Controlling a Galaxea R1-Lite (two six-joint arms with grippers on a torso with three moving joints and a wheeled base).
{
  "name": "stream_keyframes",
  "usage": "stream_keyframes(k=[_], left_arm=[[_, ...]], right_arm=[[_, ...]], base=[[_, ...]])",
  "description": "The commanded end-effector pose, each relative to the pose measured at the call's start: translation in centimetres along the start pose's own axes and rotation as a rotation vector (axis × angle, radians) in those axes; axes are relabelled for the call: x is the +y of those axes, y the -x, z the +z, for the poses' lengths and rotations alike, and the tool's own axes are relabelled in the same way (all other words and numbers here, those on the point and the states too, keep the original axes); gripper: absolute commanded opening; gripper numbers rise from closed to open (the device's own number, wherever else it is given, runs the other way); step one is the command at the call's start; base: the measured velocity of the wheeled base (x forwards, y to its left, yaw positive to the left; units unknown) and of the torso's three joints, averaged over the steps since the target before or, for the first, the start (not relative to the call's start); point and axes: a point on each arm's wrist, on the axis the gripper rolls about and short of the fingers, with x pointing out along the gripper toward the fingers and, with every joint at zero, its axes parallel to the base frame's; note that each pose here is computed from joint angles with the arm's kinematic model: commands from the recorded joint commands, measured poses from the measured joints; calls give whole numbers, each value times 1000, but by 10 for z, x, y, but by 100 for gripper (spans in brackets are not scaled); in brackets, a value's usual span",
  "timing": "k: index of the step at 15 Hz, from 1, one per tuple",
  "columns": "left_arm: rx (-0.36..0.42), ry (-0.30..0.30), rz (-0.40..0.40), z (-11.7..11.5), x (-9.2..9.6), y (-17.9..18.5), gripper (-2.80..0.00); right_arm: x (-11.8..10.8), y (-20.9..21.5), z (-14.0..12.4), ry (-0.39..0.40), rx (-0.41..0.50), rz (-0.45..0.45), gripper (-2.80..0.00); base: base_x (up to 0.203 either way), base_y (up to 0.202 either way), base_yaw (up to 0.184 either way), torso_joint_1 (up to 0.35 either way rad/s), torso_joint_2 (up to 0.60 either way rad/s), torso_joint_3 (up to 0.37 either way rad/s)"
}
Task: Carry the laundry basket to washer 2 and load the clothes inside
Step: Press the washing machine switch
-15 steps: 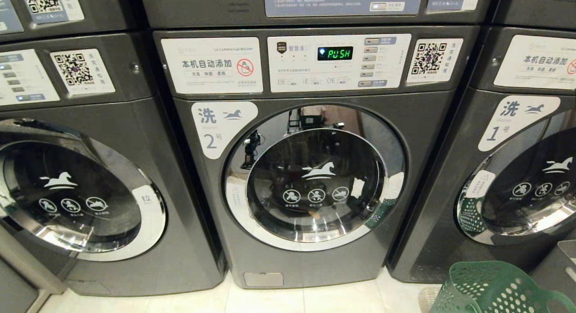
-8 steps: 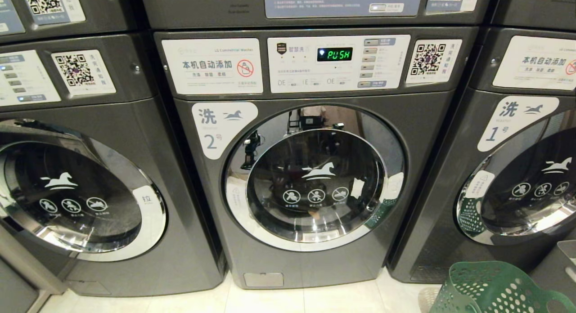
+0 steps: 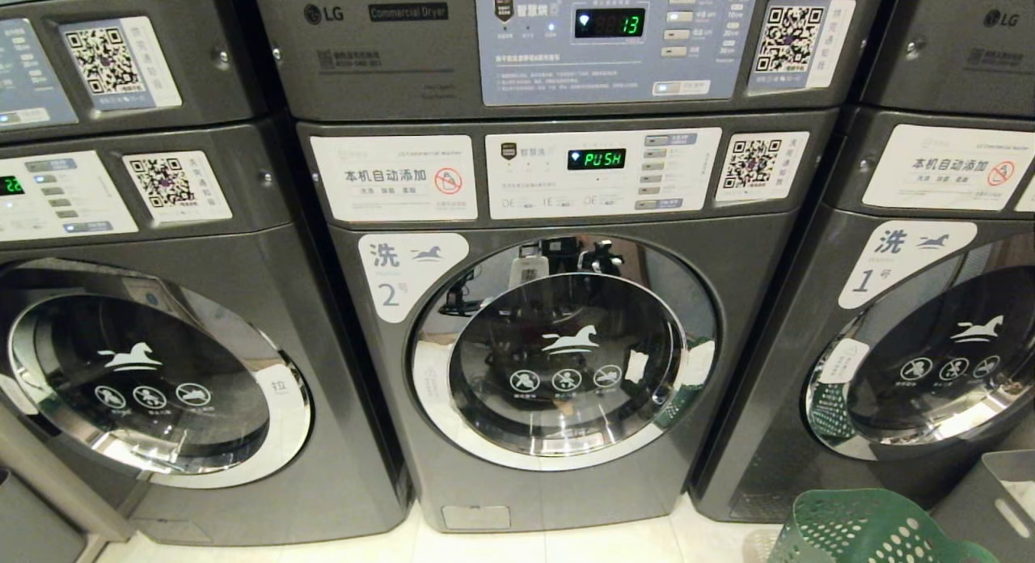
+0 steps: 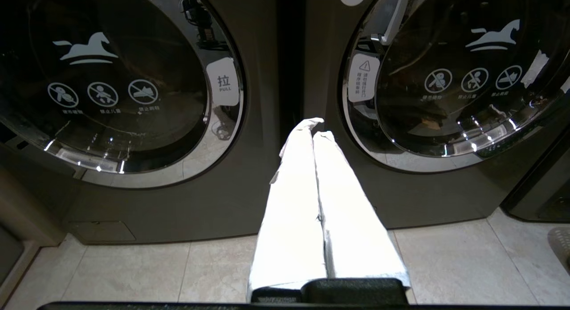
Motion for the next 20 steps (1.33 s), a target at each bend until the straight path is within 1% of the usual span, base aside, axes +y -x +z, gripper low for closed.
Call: stream_keyframes(k=[1, 13, 16, 20], left_arm=[[7, 0, 0, -2, 0, -1, -280], [7, 6, 0, -2, 0, -1, -280], [7, 6, 0, -2, 0, -1, -280], [7, 7, 0, -2, 0, -1, -280]], right_arm=[[0, 0, 0, 1, 2, 1, -280], [0, 0, 0, -1, 2, 1, -280], [0, 0, 0, -1, 1, 2, -280], [0, 0, 0, 4, 0, -1, -280]], base=[[0, 0, 0, 160, -463, -310], [0, 0, 0, 196, -501, -307], [0, 0, 0, 89, -199, -118], [0, 0, 0, 10, -22, -14]])
